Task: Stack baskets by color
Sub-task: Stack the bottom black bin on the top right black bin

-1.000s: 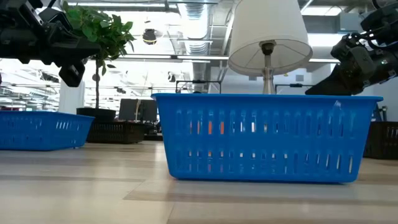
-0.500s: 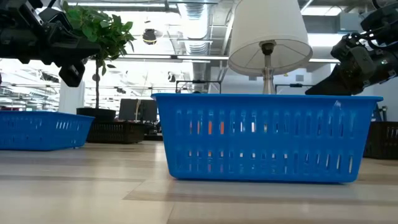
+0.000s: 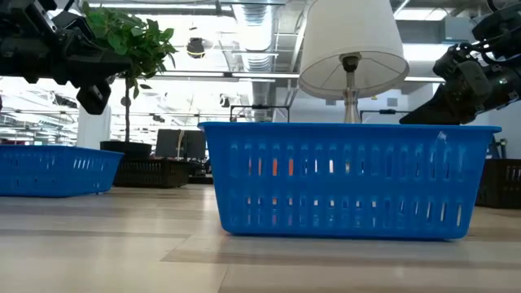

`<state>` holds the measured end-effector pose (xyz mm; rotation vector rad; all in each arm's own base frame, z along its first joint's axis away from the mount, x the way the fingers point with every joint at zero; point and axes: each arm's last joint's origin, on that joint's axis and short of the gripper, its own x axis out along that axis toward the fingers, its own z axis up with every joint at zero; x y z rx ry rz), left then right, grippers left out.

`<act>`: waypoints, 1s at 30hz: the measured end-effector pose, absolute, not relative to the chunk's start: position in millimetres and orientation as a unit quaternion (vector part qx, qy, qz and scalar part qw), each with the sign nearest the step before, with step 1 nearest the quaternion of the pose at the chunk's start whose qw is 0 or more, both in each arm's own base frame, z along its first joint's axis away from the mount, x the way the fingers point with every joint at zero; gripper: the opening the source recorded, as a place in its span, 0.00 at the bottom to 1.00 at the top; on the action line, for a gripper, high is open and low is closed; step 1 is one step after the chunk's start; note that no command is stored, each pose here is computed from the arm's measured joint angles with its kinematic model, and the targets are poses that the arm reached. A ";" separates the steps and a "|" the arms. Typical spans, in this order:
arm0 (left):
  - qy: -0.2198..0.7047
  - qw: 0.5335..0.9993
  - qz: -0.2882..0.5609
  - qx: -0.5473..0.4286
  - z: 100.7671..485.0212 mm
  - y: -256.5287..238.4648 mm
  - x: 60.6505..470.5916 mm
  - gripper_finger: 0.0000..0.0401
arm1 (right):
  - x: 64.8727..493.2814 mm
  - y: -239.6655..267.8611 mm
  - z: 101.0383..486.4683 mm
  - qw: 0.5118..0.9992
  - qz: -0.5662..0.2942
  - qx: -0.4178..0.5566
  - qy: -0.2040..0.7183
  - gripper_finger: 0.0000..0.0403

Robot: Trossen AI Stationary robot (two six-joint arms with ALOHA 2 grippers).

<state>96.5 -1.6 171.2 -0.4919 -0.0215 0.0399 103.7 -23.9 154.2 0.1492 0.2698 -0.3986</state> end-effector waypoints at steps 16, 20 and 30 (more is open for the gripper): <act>-0.044 0.881 0.032 -0.470 174.6 0.0 96.3 0.00 | 104.8 -24.0 156.8 0.965 -0.202 0.134 0.101 0.09; -0.057 0.896 0.020 -0.441 178.3 -0.3 96.1 0.00 | 106.8 -25.5 166.9 0.958 -0.202 0.203 0.030 0.09; -0.062 0.932 -0.014 -0.357 208.6 -2.1 92.1 0.00 | 111.0 -17.1 185.8 0.963 -0.119 0.241 -0.034 0.09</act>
